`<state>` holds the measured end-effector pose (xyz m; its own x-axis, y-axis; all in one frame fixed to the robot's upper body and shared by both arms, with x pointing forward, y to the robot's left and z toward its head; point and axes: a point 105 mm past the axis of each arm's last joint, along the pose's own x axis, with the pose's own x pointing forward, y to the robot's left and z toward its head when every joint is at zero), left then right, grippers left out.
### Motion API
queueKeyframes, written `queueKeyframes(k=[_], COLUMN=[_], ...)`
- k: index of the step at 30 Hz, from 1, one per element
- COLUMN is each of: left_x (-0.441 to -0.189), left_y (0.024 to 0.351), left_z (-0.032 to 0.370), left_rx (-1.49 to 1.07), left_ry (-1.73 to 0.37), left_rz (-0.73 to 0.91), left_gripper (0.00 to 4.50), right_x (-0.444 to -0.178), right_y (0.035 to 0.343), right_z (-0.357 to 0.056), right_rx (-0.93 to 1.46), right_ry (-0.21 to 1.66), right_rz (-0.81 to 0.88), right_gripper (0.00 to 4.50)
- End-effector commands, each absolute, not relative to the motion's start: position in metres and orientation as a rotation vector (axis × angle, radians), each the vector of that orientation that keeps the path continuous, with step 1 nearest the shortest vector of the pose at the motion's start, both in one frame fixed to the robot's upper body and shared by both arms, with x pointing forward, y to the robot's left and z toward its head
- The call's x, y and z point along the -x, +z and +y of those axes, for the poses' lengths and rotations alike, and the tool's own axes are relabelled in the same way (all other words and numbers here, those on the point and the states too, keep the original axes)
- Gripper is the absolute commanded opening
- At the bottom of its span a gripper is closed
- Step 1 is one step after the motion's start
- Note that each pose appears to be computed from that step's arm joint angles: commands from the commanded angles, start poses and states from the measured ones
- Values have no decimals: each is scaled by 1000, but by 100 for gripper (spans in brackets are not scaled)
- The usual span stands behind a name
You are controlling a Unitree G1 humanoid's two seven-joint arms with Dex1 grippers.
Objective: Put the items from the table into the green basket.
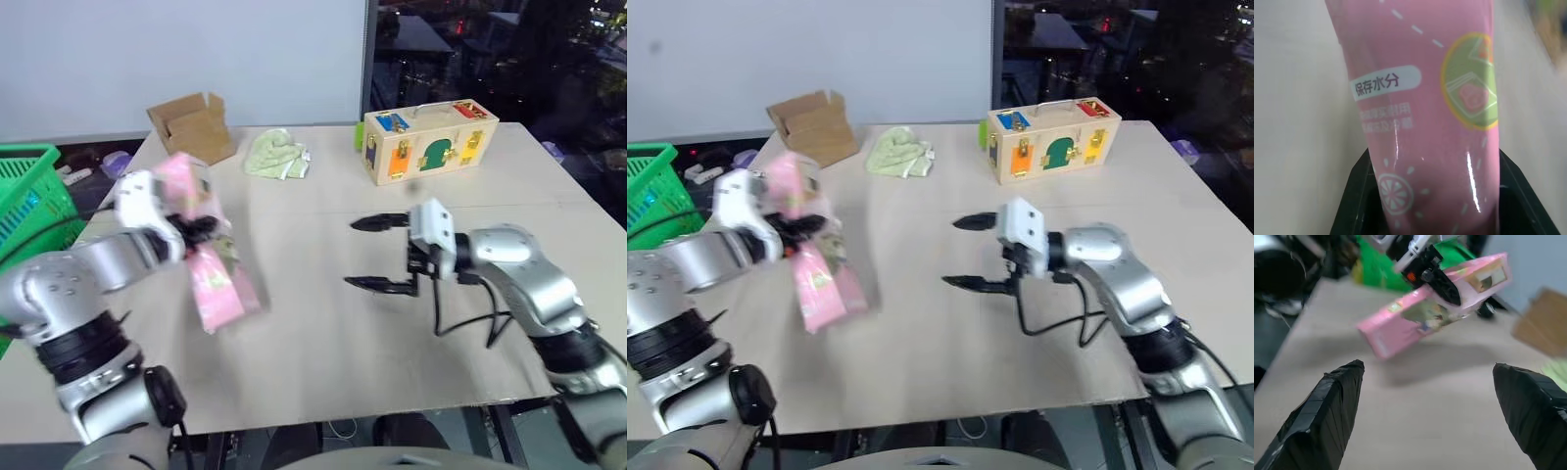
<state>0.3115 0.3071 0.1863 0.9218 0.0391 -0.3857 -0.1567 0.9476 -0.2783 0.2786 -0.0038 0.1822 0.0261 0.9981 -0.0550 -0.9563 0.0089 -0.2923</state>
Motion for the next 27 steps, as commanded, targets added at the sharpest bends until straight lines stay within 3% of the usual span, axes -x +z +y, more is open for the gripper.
queueKeyframes(k=[1, 5, 9, 13, 19, 25, 27], left_x=[-299, -292, -281, -276, -276, -282, -281], left_y=[228, 266, 343, 372, 386, 381, 382], left_z=[345, 383, 451, 497, 508, 508, 509], left_rx=[160, -33, -554, -793, -1030, -974, -971], left_ry=[223, 373, 667, 809, 928, 900, 924], left_rz=[177, -21, -195, -131, -57, -49, -56], left_gripper=[162, 162, 162, 162, 162, 448, 448], right_x=[-283, -282, -278, -278, -273, -271, -271], right_y=[186, 198, 220, 230, 249, 255, 256], right_z=[28, 55, 84, 90, 91, 90, 88], right_rx=[295, 271, 213, 178, 118, 114, 118], right_ry=[1604, 1638, 1630, 1611, 1612, 1610, 1605], right_rz=[-253, -321, -398, -437, -515, -535, -535], right_gripper=[450, 450, 450, 450, 450, 450, 450])
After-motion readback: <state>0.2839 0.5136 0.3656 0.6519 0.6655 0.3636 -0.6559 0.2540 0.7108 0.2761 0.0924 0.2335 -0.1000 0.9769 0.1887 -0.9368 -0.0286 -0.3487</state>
